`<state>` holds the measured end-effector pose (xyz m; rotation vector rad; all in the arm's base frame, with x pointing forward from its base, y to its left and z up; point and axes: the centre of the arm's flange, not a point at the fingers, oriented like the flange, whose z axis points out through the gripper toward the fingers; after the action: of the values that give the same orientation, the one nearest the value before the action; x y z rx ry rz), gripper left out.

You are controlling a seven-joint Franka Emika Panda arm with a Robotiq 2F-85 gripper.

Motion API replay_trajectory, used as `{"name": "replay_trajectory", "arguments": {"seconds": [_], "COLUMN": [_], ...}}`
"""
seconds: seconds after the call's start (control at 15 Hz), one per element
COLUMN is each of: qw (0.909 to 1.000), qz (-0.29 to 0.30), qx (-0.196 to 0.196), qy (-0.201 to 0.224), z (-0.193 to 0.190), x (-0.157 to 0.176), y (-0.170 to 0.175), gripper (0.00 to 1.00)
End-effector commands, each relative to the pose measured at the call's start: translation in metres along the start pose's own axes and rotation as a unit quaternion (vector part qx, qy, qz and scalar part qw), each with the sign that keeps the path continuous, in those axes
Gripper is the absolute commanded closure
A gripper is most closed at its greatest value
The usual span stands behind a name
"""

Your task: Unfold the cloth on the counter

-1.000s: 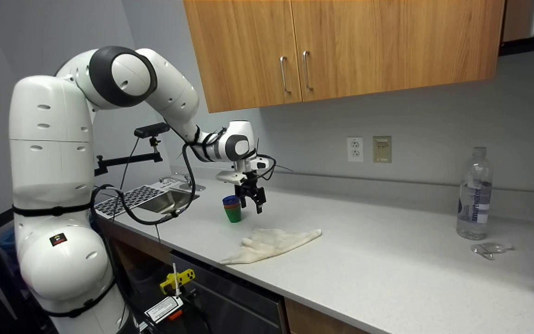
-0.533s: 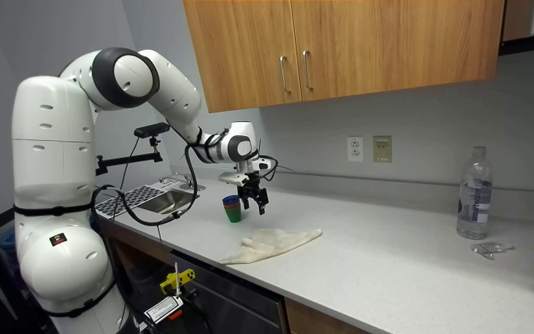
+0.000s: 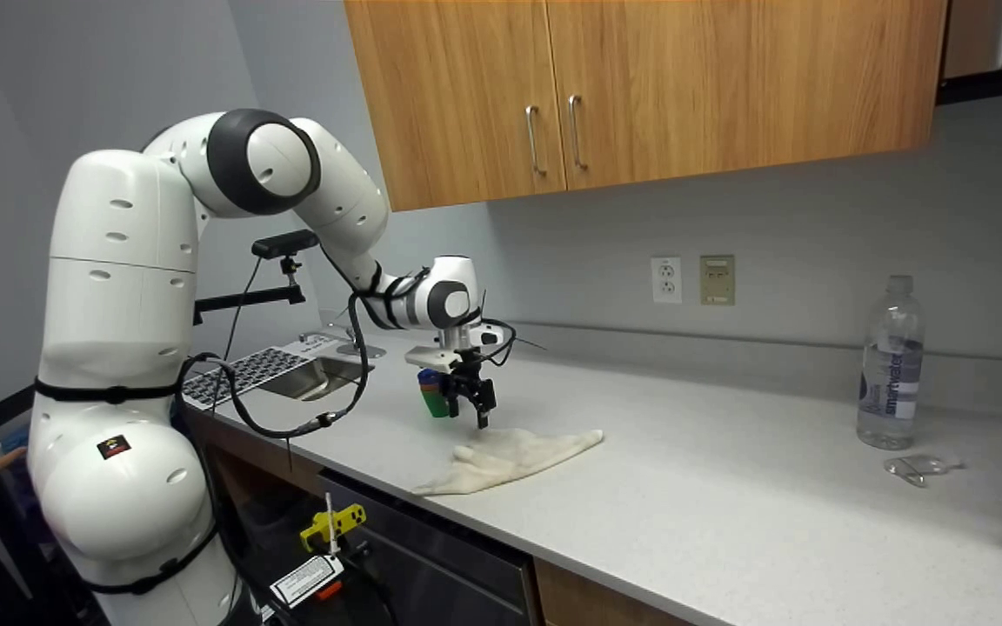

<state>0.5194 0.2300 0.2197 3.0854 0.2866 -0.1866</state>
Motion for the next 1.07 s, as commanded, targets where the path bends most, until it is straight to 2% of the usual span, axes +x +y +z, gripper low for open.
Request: {"name": "replay_trajectory", "arguments": {"seconds": [0.0,0.47,1.0], "qw": [0.9995,0.9985,0.9964], "qz": [0.004,0.035,0.027], "qx": [-0.013,-0.023,-0.062], "qy": [0.027,0.035,0.052], "z": [0.014,0.042,0.039], "x": [0.022,0.045,0.049], "y": [-0.008,-0.010,-0.020], "gripper": [0.00,0.00,0.00]}}
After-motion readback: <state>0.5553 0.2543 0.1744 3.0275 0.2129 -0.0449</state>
